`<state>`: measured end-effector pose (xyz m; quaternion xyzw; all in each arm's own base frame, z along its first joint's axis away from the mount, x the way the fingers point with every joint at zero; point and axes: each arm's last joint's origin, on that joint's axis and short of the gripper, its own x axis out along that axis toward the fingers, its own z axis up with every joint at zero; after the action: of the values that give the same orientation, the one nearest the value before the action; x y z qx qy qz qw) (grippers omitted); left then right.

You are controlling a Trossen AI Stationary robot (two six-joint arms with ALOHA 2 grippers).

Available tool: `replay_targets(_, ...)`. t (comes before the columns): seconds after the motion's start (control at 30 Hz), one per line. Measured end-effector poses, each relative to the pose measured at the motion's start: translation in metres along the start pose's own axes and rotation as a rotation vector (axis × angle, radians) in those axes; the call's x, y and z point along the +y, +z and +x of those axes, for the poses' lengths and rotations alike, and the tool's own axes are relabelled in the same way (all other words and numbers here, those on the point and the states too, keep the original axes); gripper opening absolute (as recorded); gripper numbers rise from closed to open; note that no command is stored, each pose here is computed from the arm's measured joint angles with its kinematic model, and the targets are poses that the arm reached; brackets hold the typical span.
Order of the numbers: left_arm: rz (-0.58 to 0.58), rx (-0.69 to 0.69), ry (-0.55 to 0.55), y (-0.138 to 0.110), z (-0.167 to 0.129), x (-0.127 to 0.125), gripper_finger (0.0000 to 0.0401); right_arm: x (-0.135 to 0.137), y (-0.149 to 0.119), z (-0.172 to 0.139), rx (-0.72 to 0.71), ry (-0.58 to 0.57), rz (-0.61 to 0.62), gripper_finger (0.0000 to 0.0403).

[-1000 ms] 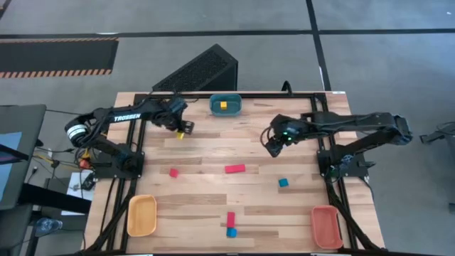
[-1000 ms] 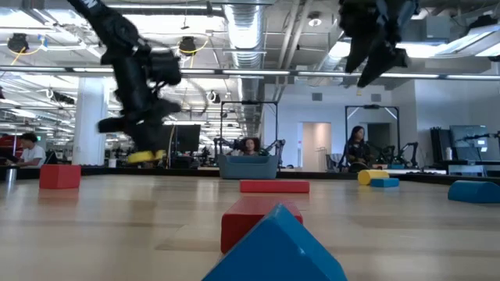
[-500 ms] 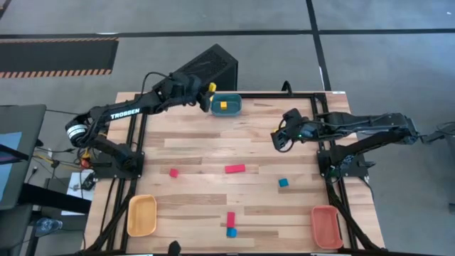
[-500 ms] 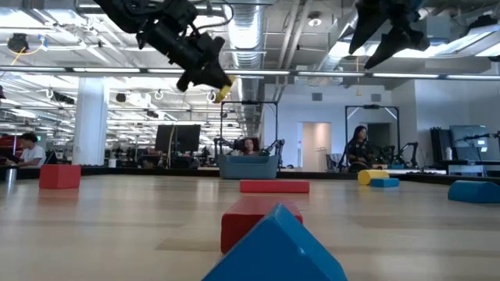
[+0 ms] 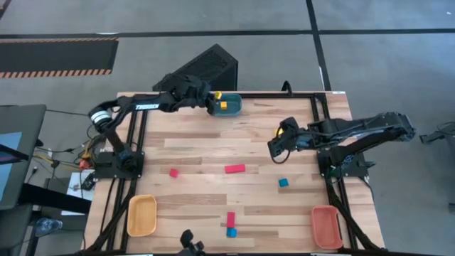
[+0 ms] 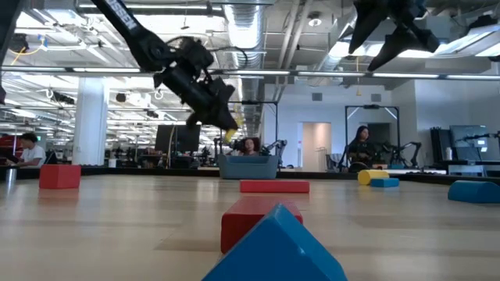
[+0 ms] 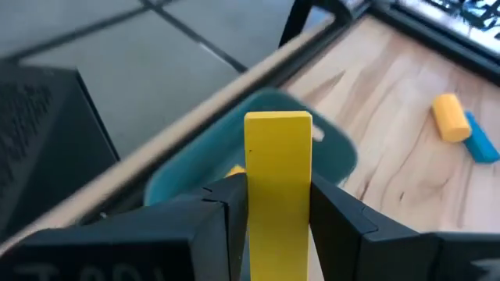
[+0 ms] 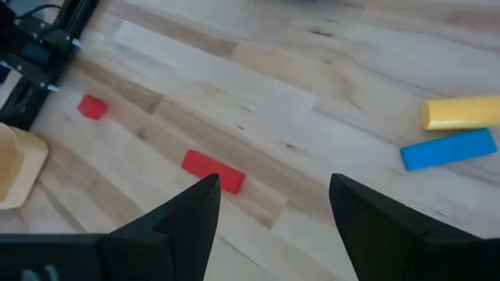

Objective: Sort & place blocks by color
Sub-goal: Put the left yellow block into the blue bin, then put the yellow block into the blue bin

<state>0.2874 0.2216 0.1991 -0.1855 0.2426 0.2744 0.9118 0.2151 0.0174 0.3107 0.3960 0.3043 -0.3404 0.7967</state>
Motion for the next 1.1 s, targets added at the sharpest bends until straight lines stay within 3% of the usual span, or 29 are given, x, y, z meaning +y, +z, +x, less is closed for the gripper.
replay_targets(0.17,-0.006,0.047,0.005,-0.008,0.015,0.003,0.0095,0.001,-0.001,-0.002,-0.006,0.005,0.046,0.0265)
replay_targets(0.33,-0.021,0.016,0.039,0.004,0.018,0.005,0.0104,0.001,-0.001,-0.002,-0.008,0.008,0.070,0.0265)
replay_targets(0.6,0.002,-0.005,0.088,0.018,0.015,0.015,0.0158,0.002,0.011,-0.005,-0.060,0.010,0.093,0.0265)
replay_targets(0.73,-0.010,0.015,0.022,0.018,0.014,0.019,0.0180,0.000,0.021,-0.006,-0.119,-0.017,0.067,0.0265)
replay_targets(0.93,-0.091,-0.026,-0.040,0.028,0.004,0.016,0.0185,-0.021,0.042,0.009,-0.136,-0.205,-0.021,0.0265)
replay_targets(1.1,-0.028,-0.114,-0.091,0.042,-0.010,0.011,0.0185,-0.037,0.066,0.026,-0.083,-0.284,-0.096,0.0269)
